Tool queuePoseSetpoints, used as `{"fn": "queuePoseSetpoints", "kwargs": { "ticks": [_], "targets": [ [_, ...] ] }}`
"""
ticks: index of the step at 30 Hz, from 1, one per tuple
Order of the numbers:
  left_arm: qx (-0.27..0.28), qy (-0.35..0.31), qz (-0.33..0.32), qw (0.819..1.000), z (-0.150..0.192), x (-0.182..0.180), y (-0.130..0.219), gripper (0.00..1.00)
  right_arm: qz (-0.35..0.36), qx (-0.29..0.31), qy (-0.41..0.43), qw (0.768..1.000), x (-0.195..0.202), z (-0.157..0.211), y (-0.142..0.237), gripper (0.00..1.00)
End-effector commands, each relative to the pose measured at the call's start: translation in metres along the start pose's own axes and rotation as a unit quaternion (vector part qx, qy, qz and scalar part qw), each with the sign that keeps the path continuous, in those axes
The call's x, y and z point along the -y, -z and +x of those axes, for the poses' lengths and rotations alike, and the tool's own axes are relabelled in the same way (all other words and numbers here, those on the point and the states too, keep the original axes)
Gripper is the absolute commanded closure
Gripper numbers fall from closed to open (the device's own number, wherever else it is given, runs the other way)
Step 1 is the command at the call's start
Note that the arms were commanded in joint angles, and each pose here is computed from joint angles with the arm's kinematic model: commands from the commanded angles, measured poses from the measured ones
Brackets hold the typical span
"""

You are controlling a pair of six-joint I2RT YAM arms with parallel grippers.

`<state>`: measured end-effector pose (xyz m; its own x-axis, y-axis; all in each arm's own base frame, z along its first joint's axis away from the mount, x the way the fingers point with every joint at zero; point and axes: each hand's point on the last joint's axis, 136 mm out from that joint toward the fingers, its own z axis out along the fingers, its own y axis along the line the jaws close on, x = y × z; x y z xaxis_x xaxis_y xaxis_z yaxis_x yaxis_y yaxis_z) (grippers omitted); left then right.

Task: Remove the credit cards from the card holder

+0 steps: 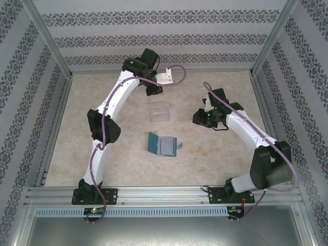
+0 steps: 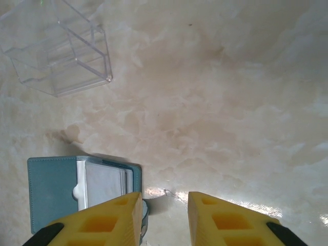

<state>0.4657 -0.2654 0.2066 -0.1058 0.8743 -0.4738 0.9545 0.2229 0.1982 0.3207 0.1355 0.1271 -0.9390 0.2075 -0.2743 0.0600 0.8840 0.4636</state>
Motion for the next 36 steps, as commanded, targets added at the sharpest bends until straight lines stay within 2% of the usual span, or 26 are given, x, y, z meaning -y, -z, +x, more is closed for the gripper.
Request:
{"fn": "queuePoseSetpoints", "kwargs": {
  "ticks": [1,11,16,36],
  "targets": [
    [-0.012,-0.007,0.037,0.999,0.011,0.011,-0.006,1.00,-0.004,0.004,0.007,1.000,-0.003,-0.005,0.006,0.69],
    [-0.034,0.018,0.105,0.994,0.024,0.037,-0.030,1.00,-0.002,0.001,-0.002,1.000,0.000,-0.002,0.003,0.70],
    [-0.058,0.022,0.112,0.992,0.034,0.040,-0.044,1.00,-0.002,-0.001,-0.004,1.000,0.001,0.000,0.003,0.69],
    [-0.075,0.032,0.185,0.979,0.046,0.069,-0.081,1.00,-0.001,-0.007,-0.008,1.000,0.004,0.004,-0.002,0.70]
  ]
}}
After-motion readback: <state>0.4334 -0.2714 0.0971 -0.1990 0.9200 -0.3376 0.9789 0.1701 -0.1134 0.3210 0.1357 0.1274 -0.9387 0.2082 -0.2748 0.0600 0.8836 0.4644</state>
